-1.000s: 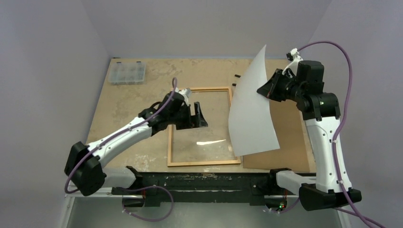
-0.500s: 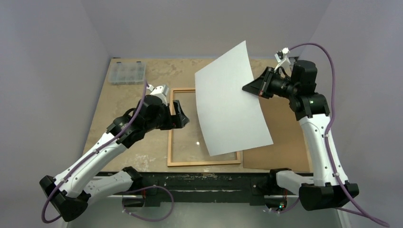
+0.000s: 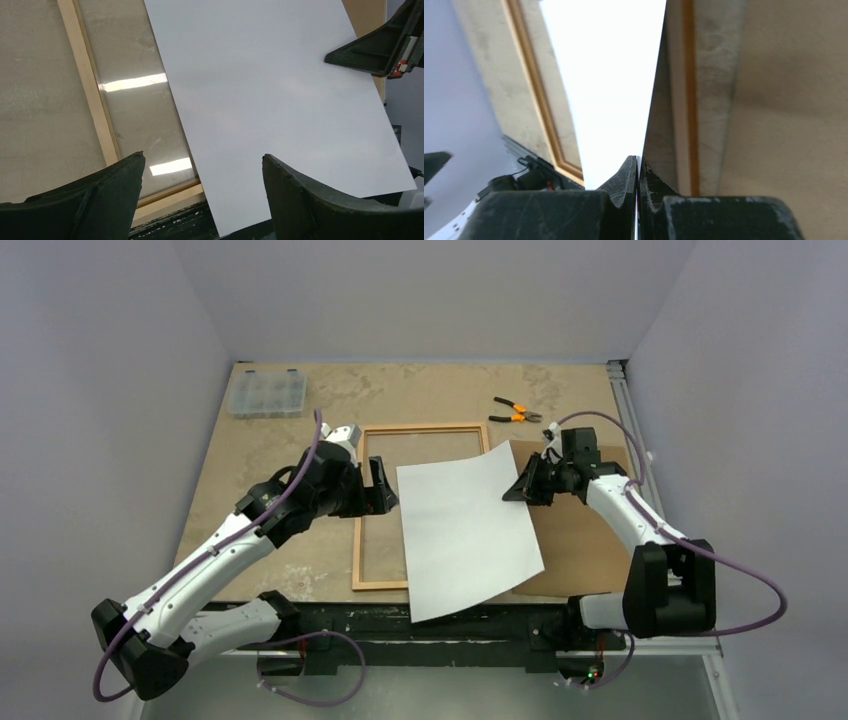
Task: Put the photo into the frame
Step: Place the photo in the photo frame.
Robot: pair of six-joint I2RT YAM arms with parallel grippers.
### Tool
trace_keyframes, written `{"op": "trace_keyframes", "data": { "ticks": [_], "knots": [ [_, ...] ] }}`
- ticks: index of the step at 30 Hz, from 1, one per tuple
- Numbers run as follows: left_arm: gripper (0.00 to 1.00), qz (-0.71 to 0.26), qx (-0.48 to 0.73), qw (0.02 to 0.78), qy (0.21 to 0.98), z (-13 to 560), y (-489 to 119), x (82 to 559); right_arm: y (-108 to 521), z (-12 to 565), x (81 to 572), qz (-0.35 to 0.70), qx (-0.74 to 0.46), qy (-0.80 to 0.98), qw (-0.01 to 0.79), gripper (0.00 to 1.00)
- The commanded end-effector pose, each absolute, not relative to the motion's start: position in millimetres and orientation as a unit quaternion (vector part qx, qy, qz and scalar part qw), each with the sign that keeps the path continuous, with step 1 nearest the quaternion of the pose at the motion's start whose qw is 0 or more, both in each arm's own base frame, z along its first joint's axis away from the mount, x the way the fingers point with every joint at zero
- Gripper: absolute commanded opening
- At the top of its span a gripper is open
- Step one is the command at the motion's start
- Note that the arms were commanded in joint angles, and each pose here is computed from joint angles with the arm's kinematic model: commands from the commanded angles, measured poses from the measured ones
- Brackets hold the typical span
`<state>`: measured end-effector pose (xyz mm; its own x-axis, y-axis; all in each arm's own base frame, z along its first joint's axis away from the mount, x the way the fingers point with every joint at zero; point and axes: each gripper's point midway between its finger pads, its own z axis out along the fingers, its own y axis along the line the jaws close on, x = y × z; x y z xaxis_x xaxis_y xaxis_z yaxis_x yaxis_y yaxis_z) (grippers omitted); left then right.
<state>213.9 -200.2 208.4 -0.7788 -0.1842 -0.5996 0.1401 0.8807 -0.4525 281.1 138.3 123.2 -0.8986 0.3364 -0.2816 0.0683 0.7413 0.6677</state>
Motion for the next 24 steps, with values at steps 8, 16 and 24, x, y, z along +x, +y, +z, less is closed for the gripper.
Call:
{"op": "trace_keyframes", "data": {
  "ticks": [8, 16, 24],
  "knots": [
    [0.84, -0.265, -0.030, 0.347, 0.899, 223.5, -196.4, 209.9, 117.4, 117.1, 316.6, 0.285, 0.123, 0.909, 0.279, 0.00],
    [0.84, -0.270, -0.030, 0.352, 0.896, 229.3, -195.0, 207.6, 116.7, 112.6, 326.2, 0.289, 0.160, 0.899, 0.288, 0.00],
    [0.84, -0.275, -0.032, 0.347, 0.896, 228.8, -196.4, 205.8, 118.6, 113.9, 337.5, 0.293, 0.170, 0.896, 0.287, 0.00]
  ]
}}
